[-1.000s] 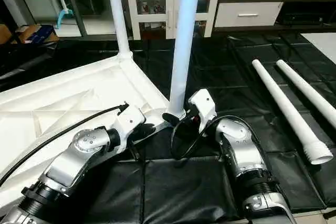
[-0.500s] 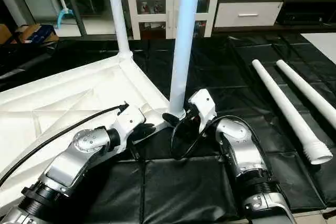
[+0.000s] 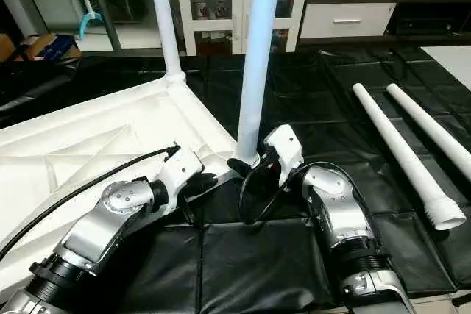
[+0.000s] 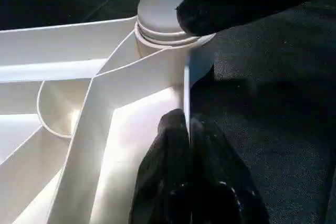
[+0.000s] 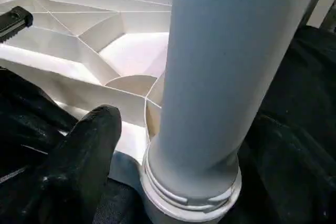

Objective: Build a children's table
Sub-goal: Rotate leg to tighten

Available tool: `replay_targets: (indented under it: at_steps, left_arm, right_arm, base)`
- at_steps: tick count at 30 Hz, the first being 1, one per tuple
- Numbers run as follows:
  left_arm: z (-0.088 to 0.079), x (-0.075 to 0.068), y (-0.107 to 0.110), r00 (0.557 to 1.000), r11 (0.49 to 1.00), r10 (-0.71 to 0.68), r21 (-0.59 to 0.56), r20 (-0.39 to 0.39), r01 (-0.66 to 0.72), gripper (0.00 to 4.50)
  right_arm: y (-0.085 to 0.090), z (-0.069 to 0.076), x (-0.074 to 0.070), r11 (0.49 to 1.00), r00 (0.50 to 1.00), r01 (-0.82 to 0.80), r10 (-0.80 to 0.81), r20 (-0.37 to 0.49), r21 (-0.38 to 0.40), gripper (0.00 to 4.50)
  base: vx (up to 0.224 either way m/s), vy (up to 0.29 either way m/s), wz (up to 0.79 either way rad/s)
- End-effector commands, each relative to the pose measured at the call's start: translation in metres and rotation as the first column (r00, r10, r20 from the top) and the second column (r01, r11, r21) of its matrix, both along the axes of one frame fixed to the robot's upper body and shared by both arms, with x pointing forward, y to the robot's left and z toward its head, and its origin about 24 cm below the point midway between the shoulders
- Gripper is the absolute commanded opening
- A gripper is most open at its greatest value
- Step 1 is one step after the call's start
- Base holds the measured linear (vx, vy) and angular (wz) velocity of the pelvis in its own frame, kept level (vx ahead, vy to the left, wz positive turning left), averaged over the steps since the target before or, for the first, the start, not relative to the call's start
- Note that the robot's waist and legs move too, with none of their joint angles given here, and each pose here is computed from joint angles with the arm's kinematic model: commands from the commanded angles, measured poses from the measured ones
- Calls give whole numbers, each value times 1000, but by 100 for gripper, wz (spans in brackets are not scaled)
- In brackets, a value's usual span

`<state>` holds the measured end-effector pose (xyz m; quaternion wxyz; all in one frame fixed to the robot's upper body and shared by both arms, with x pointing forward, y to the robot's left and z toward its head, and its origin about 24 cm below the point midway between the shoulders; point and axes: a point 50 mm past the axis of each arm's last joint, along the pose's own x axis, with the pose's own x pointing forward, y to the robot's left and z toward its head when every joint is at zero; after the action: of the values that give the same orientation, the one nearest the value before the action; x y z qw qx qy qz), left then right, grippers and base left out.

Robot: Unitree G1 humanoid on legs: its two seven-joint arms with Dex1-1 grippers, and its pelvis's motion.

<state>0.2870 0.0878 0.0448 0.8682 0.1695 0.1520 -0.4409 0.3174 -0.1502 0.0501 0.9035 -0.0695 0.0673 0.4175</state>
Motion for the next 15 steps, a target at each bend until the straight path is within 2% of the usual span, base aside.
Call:
replay_targets:
  at_steps: [1, 10, 15]
  left_arm:
    - [0, 1, 5, 1000, 1000, 4, 15, 5, -4, 0]
    - [1, 3, 6, 1000, 1000, 5, 18, 8, -5, 0]
    - [1, 2, 6, 1000, 1000, 2, 19, 6, -2, 0]
  right_arm:
    - [0, 6, 4, 1000, 1000, -5, 5, 24, -13, 397]
    - [0, 6, 5, 1000, 1000, 3, -3, 26, -14, 397]
    - [-6, 6, 9, 999, 1000, 11, -11, 15, -45, 397]
  base:
    - [0, 0, 0]
    - [0, 0, 0]
    - [0, 0, 0]
